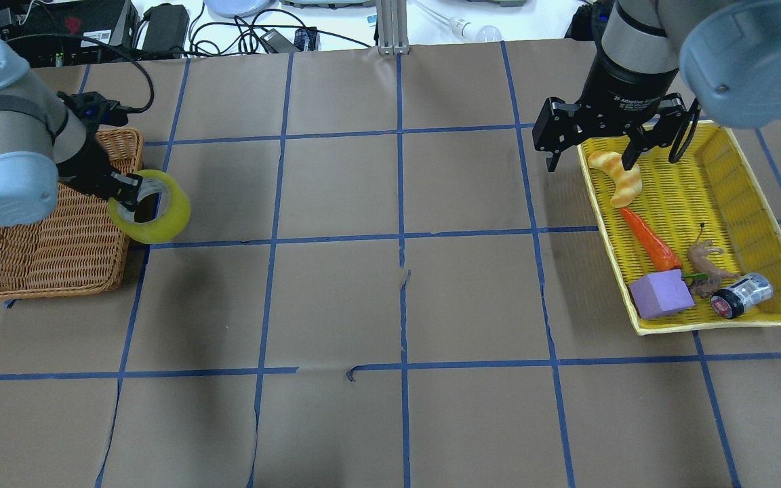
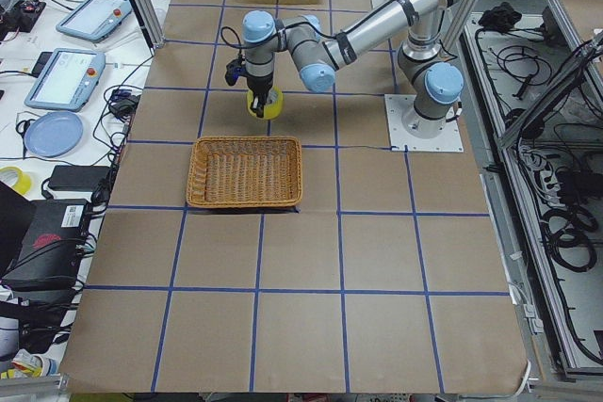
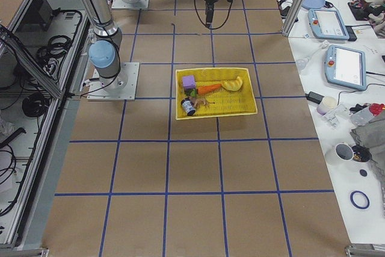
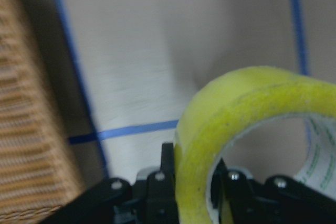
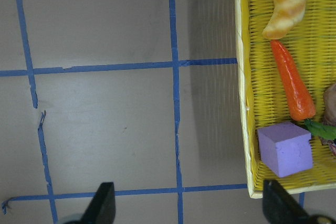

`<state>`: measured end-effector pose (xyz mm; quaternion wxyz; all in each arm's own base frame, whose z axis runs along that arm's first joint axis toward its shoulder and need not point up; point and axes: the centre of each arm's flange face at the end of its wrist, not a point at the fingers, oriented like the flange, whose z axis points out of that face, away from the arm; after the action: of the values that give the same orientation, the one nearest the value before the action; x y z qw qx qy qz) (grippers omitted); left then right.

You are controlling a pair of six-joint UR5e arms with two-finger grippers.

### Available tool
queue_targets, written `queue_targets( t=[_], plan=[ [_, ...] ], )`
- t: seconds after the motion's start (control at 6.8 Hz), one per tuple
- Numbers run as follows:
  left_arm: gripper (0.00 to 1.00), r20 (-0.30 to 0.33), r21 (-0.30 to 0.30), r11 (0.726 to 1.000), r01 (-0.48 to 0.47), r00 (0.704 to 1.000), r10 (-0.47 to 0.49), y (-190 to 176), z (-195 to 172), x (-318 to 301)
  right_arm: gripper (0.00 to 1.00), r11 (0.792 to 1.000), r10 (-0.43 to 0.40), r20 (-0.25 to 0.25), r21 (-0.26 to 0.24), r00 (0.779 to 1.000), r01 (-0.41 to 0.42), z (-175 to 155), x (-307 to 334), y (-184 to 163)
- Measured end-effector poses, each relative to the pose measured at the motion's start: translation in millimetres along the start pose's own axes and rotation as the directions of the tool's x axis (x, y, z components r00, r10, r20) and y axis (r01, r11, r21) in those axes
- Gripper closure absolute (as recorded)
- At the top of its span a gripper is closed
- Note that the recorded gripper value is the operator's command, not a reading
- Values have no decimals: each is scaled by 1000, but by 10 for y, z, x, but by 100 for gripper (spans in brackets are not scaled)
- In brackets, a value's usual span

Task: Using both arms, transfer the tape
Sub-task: 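Carry the tape roll with the left gripper into the wicker basket, then open the left gripper to release the tape in the basket and lift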

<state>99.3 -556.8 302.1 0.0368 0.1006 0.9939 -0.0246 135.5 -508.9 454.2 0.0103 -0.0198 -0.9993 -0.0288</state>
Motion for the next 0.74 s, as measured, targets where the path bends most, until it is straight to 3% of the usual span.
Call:
queue_targets(
  t=[0.29, 0.59, 0.74],
  plan=[
    [100, 19, 56, 996, -72, 997, 71, 260, 196, -931, 0, 1000, 0, 1, -2, 1000, 0, 12, -2, 2],
    [100, 73, 116, 986, -120, 991, 112, 351, 493, -1434, 0, 1000, 0, -1, -6, 1000, 0, 32, 0, 7],
    [67, 88, 145, 981, -126, 990, 114, 320, 685, -1544, 0, 1000, 0, -1, -8, 1000, 0, 42, 0, 9]
  ],
)
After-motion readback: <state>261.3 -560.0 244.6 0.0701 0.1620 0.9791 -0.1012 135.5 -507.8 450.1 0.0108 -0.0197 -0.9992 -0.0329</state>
